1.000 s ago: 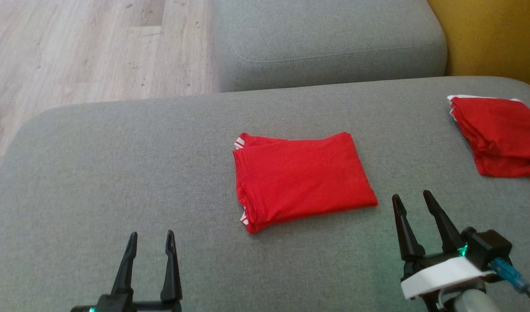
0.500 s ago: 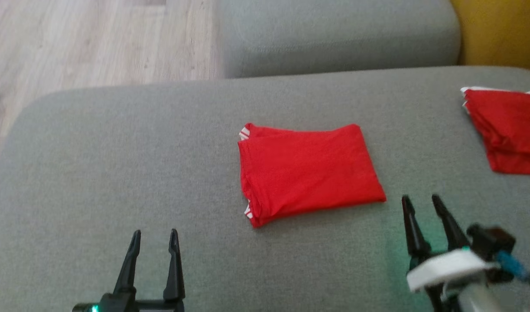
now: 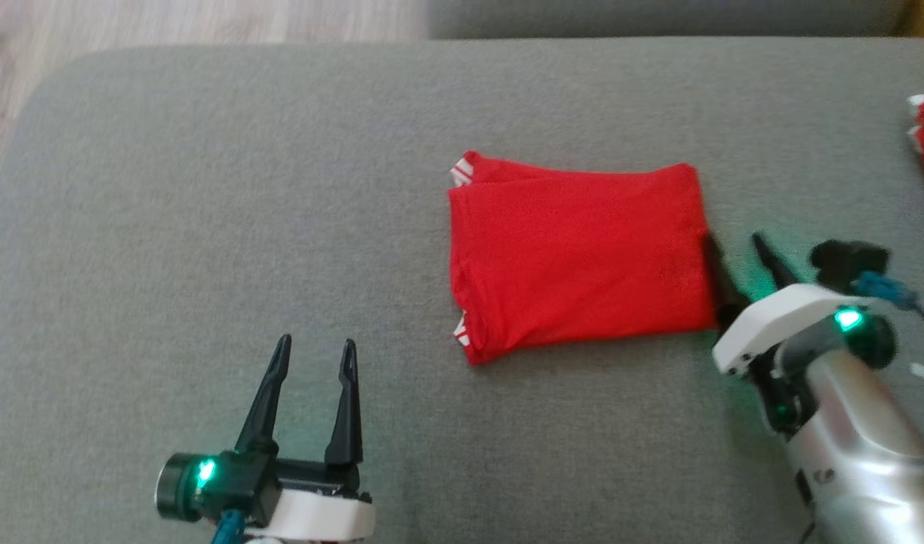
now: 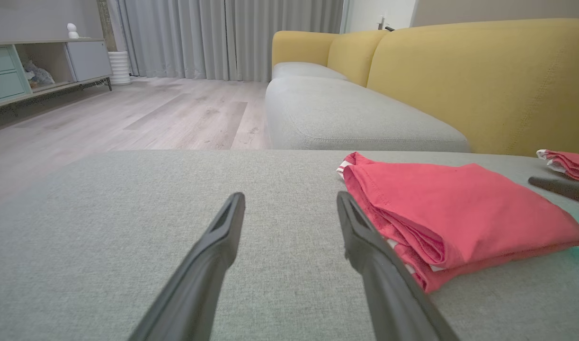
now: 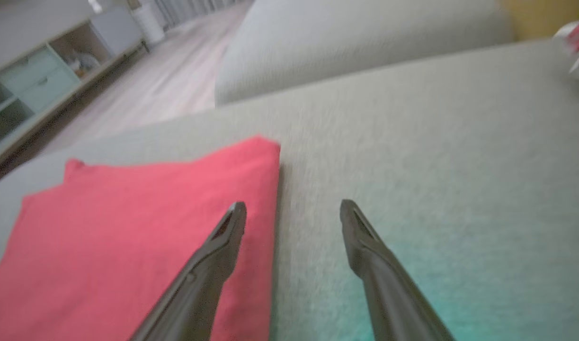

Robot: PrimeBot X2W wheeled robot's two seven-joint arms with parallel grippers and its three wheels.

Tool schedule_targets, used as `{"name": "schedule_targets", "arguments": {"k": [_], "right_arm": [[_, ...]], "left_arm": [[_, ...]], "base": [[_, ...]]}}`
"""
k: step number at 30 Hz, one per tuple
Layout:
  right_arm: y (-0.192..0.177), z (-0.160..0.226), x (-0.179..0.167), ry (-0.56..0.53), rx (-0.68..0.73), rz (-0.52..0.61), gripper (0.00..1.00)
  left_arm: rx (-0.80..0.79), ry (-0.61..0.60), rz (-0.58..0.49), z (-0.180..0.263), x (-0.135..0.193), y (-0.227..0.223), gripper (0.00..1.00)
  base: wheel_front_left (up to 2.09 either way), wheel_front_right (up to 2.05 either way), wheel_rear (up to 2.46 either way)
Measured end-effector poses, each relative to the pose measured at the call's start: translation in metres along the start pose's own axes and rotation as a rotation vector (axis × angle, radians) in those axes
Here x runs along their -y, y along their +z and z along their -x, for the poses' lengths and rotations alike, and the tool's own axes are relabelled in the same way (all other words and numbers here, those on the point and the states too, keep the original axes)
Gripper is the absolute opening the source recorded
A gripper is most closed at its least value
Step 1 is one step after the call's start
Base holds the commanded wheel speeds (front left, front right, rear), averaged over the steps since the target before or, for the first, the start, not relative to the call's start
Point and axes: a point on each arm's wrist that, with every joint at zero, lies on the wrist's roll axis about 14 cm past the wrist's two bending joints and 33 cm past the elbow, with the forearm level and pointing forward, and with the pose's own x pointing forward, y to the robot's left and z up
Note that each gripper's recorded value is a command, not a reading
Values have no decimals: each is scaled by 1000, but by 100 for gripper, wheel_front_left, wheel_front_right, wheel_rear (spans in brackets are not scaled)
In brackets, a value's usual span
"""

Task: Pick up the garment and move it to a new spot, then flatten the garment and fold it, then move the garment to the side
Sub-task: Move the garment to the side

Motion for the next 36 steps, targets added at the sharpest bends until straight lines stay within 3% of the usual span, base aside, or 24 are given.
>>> {"name": "schedule_targets", "arguments": {"k": [3, 4, 5, 6, 13, 22, 29, 30, 31, 32, 33, 36], "right_arm": [[-31, -7, -13, 33, -123, -29, 97], [-35, -9, -19, 51, -134, -38, 58], [-35, -11, -22, 61, -134, -44, 12], [-35, -13, -23, 68, -134, -45, 0], [-21, -14, 7, 37, -86, 19, 0], [85, -12, 131, -169, 86, 234, 0], [137, 19, 229, -401, 100, 352, 1], [141, 22, 237, -425, 95, 370, 32], [144, 25, 245, -449, 86, 382, 32], [147, 28, 251, -472, 88, 391, 87], [150, 31, 257, -495, 91, 406, 100], [153, 38, 265, -542, 83, 453, 100]], "left_arm": [[-11, 21, 14, -3, -4, -3, 100], [-19, 33, 21, -3, -7, -5, 100], [-26, 39, 25, -3, -8, -8, 100], [-33, 43, 26, -3, -9, -10, 100], [-59, 9, 31, -17, 1, -19, 100], [-25, -127, -6, -69, 35, -20, 100], [-48, -194, -8, -102, 54, -43, 100], [-54, -199, -5, -106, 55, -47, 100], [-59, -201, -2, -109, 56, -51, 100], [-66, -204, 1, -112, 57, -55, 100], [-70, -206, 4, -115, 58, -58, 100], [-59, -200, 11, -121, 58, -59, 100]], "base": [[0, 0, 0], [0, 0, 0], [0, 0, 0], [0, 0, 0], [0, 0, 0], [0, 0, 0], [0, 0, 0], [0, 0, 0], [0, 0, 0], [0, 0, 0], [0, 0, 0], [0, 0, 0]]}}
